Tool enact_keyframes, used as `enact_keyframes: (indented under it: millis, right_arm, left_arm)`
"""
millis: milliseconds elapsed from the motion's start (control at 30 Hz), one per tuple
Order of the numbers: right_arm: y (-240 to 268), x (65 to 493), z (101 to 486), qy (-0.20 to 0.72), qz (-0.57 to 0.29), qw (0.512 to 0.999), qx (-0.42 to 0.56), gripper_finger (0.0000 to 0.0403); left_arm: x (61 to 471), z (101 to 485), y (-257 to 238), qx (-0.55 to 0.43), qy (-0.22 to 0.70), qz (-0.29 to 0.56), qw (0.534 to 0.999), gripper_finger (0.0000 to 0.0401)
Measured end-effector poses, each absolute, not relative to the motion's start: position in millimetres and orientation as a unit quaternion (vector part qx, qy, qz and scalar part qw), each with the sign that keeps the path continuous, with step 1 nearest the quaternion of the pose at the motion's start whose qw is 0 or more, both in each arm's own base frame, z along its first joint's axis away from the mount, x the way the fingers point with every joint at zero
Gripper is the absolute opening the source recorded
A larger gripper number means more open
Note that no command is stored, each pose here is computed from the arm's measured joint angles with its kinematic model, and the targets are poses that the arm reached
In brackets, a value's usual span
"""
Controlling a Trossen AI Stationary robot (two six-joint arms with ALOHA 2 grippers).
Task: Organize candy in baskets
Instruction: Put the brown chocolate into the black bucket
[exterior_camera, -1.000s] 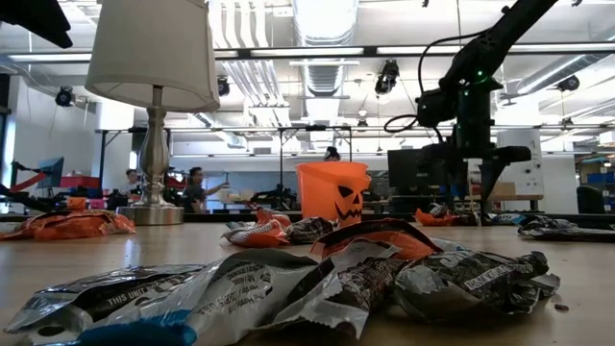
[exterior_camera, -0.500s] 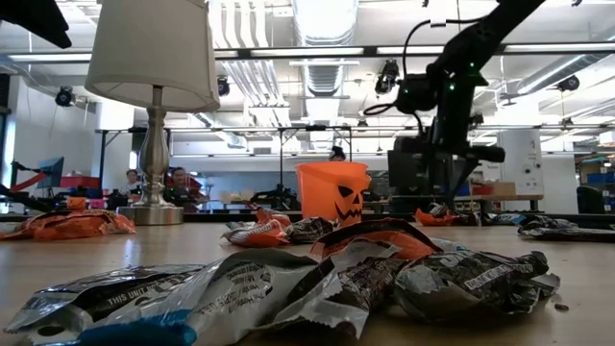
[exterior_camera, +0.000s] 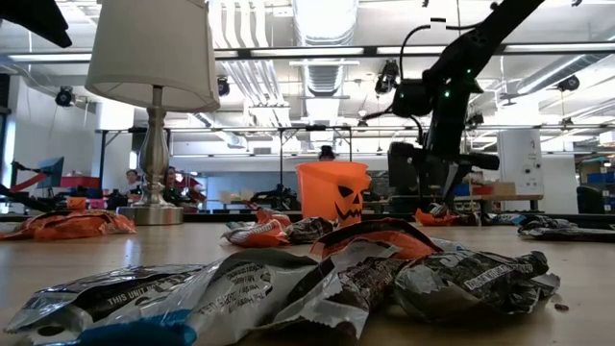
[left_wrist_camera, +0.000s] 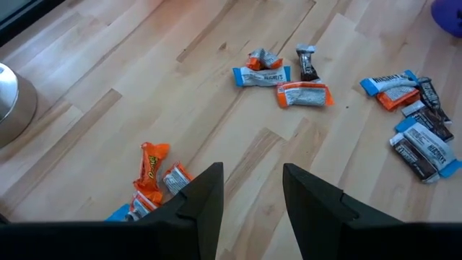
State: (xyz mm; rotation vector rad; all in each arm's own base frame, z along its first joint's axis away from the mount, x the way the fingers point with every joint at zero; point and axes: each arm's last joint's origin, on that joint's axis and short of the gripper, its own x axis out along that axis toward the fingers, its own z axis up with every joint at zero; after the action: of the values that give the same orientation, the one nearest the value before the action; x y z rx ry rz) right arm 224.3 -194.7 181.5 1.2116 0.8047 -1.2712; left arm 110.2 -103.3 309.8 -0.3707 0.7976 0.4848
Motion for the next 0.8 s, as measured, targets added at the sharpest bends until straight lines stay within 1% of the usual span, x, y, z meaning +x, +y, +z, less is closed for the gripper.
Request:
enact_keyframes:
  millis: [133, 333, 800]
  right_arm:
    - [-194, 228, 172, 0.342, -0.558, 0.55, 0.518, 0.0189]
    - [-194, 231, 169, 0.341, -0.565, 0.553, 0.509, 0.0189]
    - [-195, 229, 170, 0.325, -0.595, 0.543, 0.496, 0.0188]
  left_arm:
    - [111, 310, -104, -0.181, 0.381, 0.231, 0.877, 0.0126]
    - [110, 309, -105, -0.19, 0.4, 0.221, 0.869, 0.0126]
    - [110, 309, -105, -0.188, 0.401, 0.219, 0.869, 0.0126]
